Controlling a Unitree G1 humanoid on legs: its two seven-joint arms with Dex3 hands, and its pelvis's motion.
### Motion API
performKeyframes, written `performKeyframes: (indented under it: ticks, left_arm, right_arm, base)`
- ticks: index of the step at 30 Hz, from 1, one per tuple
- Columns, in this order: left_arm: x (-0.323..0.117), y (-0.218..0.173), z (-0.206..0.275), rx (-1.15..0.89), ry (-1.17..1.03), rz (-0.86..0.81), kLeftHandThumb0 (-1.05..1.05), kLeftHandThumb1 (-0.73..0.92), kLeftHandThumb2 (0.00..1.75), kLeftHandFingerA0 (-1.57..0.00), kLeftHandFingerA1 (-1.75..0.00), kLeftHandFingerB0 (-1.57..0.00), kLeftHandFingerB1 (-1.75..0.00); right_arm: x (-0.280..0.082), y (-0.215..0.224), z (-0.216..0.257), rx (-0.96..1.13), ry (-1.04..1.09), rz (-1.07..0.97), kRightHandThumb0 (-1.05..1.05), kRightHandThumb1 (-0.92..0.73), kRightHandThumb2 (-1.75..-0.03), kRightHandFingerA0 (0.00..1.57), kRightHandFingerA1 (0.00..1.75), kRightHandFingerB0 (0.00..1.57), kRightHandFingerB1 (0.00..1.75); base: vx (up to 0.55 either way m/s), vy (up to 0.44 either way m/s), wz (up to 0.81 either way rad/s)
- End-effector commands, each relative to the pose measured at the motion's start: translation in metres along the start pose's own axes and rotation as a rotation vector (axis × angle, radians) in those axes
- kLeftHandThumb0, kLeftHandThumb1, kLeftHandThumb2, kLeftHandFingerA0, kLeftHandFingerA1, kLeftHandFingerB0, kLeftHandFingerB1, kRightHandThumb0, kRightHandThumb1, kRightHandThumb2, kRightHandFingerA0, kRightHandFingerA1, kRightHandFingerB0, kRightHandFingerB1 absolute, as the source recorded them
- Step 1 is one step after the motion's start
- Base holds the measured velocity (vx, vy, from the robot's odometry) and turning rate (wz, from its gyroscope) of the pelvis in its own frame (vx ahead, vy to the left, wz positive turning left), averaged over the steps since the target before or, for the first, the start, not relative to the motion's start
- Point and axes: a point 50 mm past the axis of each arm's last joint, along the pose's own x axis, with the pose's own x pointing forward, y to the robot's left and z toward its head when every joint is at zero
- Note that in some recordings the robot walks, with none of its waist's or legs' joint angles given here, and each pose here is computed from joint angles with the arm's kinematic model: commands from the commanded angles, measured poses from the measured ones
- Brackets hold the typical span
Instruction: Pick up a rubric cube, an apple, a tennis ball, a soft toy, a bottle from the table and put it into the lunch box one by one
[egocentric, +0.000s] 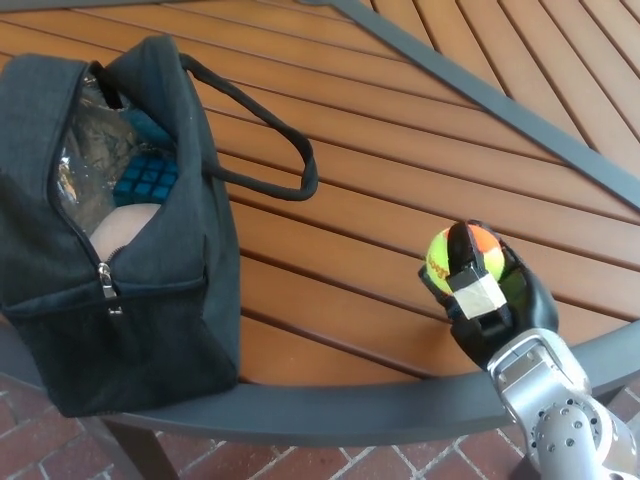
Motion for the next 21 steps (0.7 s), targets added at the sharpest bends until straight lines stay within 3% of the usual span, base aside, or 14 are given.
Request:
performKeyframes:
  ticks: [1,2,3,5,6,10,11,14,15,21]
  left_arm:
    - [0.004,0.012,0.006,0.072,-0.056,0.004,-0.12,0.64,0.88,-1.05,-1.19,-0.98,-1.12]
    - [0.004,0.012,0.006,0.072,-0.056,0.004,-0.12,0.64,0.88,-1.05,-1.19,-0.98,-1.12]
    - [0.003,0.012,0.006,0.077,-0.057,0.004,-0.12,0.63,0.90,-1.06,-1.19,-0.98,-1.12]
    - [0.003,0.012,0.006,0.083,-0.059,0.003,-0.12,0.63,0.90,-1.06,-1.19,-0.98,-1.12]
    - [0.003,0.013,0.005,0.068,-0.051,0.006,-0.14,0.58,0.97,-1.11,-1.15,-1.00,-1.10]
    - [0.003,0.014,0.004,0.042,-0.038,0.009,-0.14,0.58,0.97,-1.11,-1.15,-1.00,-1.10]
    - [0.003,0.015,0.003,0.050,-0.040,0.010,-0.12,0.56,1.00,-1.12,-1.13,-1.00,-1.10]
    - [0.002,0.016,0.002,0.063,-0.042,0.013,-0.12,0.56,1.00,-1.12,-1.13,-1.00,-1.10]
    - [0.002,0.015,0.003,0.062,-0.043,0.009,-0.12,0.62,0.90,-1.12,-1.16,-0.98,-1.14]
    - [0.002,0.013,0.003,0.072,-0.046,0.010,-0.13,0.64,0.87,-1.12,-1.14,-0.98,-1.13]
  right_arm:
    - [-0.050,0.201,-0.036,0.785,0.347,0.470,-0.51,-0.92,-0.76,0.95,1.75,0.61,1.75]
    - [-0.050,0.201,-0.036,0.785,0.347,0.470,-0.51,-0.92,-0.76,0.95,1.75,0.61,1.75]
    - [-0.051,0.203,-0.035,0.753,0.344,0.475,-0.67,-0.74,-1.04,1.21,1.53,0.89,1.36]
    - [-0.051,0.205,-0.034,0.714,0.340,0.482,-0.67,-0.74,-1.04,1.21,1.53,0.89,1.36]
    - [-0.051,0.209,-0.033,0.673,0.335,0.492,-0.40,-0.92,-0.92,0.98,1.75,0.58,1.75]
    - [-0.051,0.215,-0.032,0.623,0.330,0.505,-0.40,-0.92,-0.92,0.98,1.75,0.58,1.75]
    - [-0.050,0.219,-0.028,0.606,0.324,0.529,-0.37,-0.86,-1.03,1.01,1.75,0.67,1.75]
    - [-0.049,0.224,-0.023,0.581,0.316,0.564,-0.37,-0.86,-1.03,1.01,1.75,0.67,1.75]
    - [-0.050,0.228,-0.020,0.570,0.316,0.582,-0.32,-0.73,-1.15,1.02,1.75,0.70,1.75]
    - [-0.053,0.233,-0.018,0.528,0.329,0.617,-0.34,-0.71,-1.20,1.03,1.75,0.69,1.75]
  base:
    - [0.00,0.000,0.00]
    - [0.00,0.000,0.00]
    - [0.00,0.000,0.00]
    - [0.00,0.000,0.00]
    - [0.00,0.000,0.00]
    - [0.00,0.000,0.00]
    - [0.00,0.000,0.00]
    - [0.00,0.000,0.00]
    - [0.00,0.000,0.00]
    - [0.00,0.000,0.00]
